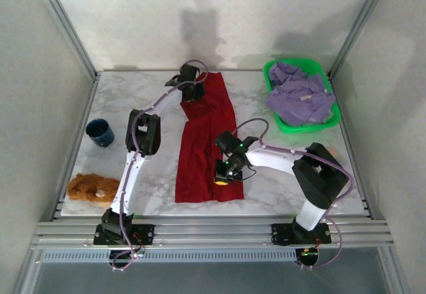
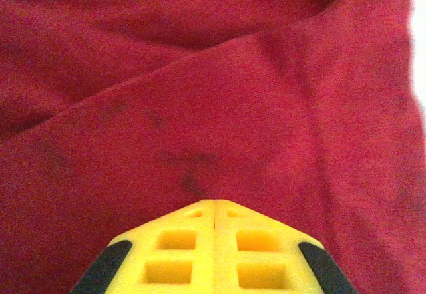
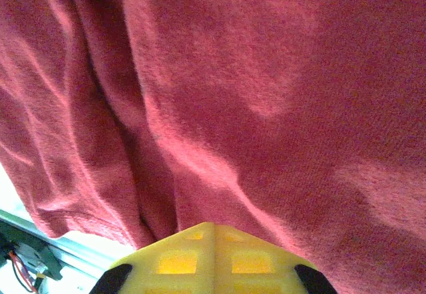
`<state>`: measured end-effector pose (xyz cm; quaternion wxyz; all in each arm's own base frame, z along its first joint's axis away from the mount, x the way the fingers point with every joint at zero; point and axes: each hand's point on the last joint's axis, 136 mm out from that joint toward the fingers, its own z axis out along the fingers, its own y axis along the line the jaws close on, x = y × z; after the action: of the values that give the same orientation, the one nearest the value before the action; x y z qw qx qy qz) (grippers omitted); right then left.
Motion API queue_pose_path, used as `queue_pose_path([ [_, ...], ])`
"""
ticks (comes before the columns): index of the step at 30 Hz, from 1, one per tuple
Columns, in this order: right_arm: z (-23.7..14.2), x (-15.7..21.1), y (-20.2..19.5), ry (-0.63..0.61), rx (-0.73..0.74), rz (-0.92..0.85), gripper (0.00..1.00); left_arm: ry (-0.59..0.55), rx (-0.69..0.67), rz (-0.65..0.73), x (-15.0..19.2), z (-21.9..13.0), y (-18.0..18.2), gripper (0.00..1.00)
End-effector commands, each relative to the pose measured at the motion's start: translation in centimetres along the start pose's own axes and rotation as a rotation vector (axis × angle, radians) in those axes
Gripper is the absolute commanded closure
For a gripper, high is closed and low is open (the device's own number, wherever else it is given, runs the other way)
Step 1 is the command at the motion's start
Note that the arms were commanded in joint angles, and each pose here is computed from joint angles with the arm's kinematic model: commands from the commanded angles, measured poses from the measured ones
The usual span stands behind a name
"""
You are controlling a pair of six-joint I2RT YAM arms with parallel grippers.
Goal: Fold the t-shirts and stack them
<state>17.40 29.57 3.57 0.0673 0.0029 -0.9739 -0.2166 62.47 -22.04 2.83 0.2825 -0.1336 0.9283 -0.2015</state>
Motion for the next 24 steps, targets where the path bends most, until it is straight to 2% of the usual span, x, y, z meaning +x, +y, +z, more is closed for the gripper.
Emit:
queue_pose_path([
  [1, 0.8, 0.3, -1.6, 0.021, 0.039, 0.043, 1.0, -0.003, -0.078, -0.027, -0.4, 0.2, 2.4, 1.0],
  [5, 1.4, 0.5, -2.3, 0.033, 0.049, 0.056, 1.0, -0.001, -0.001, 0.005, -0.6, 1.3, 1.8, 1.0],
  [9, 2.0, 0.6, -2.5, 0.046, 0.049, 0.065, 1.0, 0.009, 0.166, 0.033, -0.9, 2.9, -0.6, 1.0],
  [12, 1.8, 0.4, -2.4, 0.043, 0.057, 0.057, 1.0, 0.017, 0.321, 0.053, -1.6, 2.9, -3.4, 1.0],
  [15, 1.5, 0.2, -2.3, 0.037, 0.061, 0.051, 1.0, -0.002, 0.396, 0.072, -2.8, 1.0, -5.6, 1.0],
  [20, 1.1, -0.2, -2.1, 0.022, 0.063, 0.046, 1.0, -0.056, 0.363, 0.137, -4.9, -3.5, -6.9, 1.0],
  [23, -0.5, -0.4, -1.9, -0.023, 0.071, 0.04, 1.0, -0.09, 0.325, 0.18, -6.0, -6.9, -7.3, 1.0],
  [24, -1.3, -0.4, -2.0, -0.047, 0.075, 0.038, 1.0, -0.104, 0.317, 0.199, -6.3, -8.4, -7.5, 0.93],
])
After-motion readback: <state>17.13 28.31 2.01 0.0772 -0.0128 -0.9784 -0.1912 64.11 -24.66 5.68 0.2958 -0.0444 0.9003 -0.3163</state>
